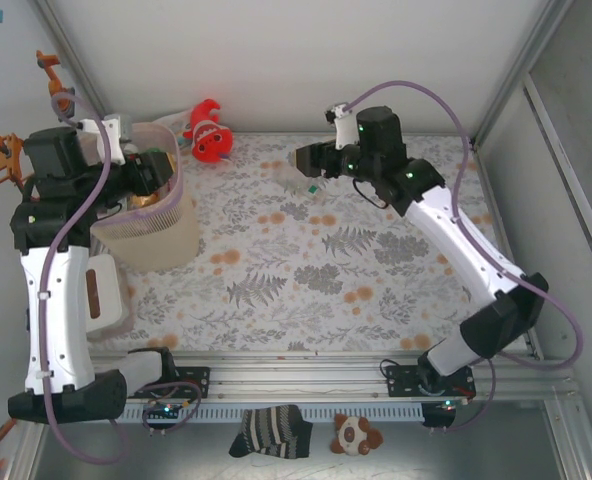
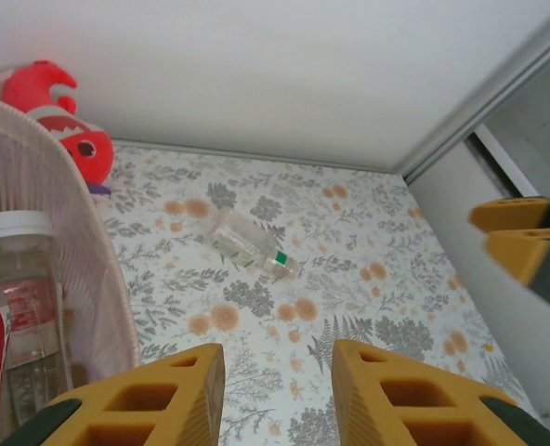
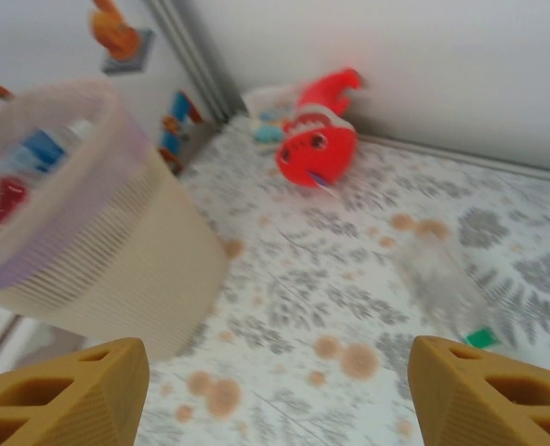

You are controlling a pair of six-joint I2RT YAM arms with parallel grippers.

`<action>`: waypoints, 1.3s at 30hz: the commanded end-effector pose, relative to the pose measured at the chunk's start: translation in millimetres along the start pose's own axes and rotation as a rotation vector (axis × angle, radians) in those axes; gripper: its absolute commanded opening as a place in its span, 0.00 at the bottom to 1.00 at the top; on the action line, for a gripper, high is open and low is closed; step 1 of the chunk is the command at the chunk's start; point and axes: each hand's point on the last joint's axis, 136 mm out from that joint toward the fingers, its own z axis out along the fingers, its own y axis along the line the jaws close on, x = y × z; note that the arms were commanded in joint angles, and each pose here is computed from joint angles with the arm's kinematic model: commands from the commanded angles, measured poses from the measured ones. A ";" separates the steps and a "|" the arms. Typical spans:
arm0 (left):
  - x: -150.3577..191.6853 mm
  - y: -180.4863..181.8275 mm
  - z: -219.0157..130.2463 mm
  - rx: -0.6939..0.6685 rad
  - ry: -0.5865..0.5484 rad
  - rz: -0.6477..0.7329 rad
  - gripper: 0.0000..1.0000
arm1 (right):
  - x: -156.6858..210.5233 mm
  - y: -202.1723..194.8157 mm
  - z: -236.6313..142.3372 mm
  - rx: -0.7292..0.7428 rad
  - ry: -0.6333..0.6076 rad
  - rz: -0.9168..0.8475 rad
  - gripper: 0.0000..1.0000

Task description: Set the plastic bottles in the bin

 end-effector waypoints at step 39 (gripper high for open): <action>12.5 3.9 17.9 0.055 0.016 -0.073 0.37 | 180.3 -199.5 204.4 0.235 0.605 -0.368 0.69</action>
